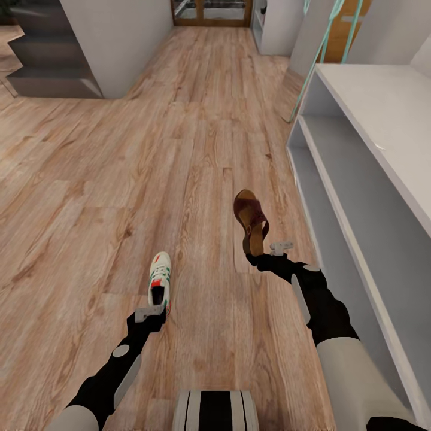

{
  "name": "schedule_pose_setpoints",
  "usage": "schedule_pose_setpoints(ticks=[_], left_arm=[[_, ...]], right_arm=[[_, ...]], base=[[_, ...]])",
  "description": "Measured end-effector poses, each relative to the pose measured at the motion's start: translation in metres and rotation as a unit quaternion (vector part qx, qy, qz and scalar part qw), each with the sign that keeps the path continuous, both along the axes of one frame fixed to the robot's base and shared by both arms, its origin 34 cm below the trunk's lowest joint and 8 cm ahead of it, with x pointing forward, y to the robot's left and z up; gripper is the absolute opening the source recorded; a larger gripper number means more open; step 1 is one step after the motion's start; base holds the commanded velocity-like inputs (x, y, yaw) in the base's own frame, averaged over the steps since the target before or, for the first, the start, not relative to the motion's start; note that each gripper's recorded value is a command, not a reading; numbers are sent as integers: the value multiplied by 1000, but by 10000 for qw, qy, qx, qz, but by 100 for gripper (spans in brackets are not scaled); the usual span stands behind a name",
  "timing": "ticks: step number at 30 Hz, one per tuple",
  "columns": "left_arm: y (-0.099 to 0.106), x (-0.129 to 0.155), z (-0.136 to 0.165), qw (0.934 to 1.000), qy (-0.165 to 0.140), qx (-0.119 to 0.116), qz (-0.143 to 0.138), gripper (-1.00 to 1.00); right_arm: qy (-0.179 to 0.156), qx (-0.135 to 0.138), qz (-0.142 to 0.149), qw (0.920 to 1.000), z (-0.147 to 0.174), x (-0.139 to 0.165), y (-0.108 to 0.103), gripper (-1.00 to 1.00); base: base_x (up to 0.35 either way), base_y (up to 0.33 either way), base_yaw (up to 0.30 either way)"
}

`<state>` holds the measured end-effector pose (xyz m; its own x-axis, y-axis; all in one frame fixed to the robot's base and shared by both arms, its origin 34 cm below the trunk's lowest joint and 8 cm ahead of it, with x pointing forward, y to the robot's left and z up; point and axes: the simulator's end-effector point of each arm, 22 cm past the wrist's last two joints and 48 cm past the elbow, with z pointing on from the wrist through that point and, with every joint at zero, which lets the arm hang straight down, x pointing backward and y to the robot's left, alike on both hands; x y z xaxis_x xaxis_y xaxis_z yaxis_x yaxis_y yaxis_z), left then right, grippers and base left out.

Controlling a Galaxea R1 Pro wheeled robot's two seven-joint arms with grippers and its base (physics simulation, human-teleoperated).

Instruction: Pick up the two gym shoes and the two sandals from the corridor floor and place them onto the hallstand (shoe rack) in the corridor, making sure they are on the rack and not on the floor. Arrange them so the two gym shoes are next to each other and the two sandals are next to each other.

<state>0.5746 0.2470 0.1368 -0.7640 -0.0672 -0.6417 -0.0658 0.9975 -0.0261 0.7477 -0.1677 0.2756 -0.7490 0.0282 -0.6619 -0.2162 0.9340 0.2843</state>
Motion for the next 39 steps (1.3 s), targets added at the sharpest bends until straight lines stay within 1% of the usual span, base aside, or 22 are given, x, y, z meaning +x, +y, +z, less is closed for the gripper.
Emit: schedule_pose_setpoints(ticks=[12, 21, 28, 39], left_arm=[[0, -25, -34, 9994, 339, 0, 0, 100], [0, -29, -38, 9993, 383, 3, 3, 100], [1, -29, -38, 9993, 373, 2, 8, 100], [0, -29, -40, 9993, 382, 2, -3, 100]], right_arm=[[346, 0, 0, 9994, -46, -17, 0, -100], [394, 9, -5, 9992, -52, -20, 0, -100], [393, 10, -10, 9992, -52, -19, 0, -100], [419, 4, -8, 9991, -56, -21, 0, -100]], base=[[0, 0, 0], [0, 0, 0], [135, 0, 0], [14, 0, 0]])
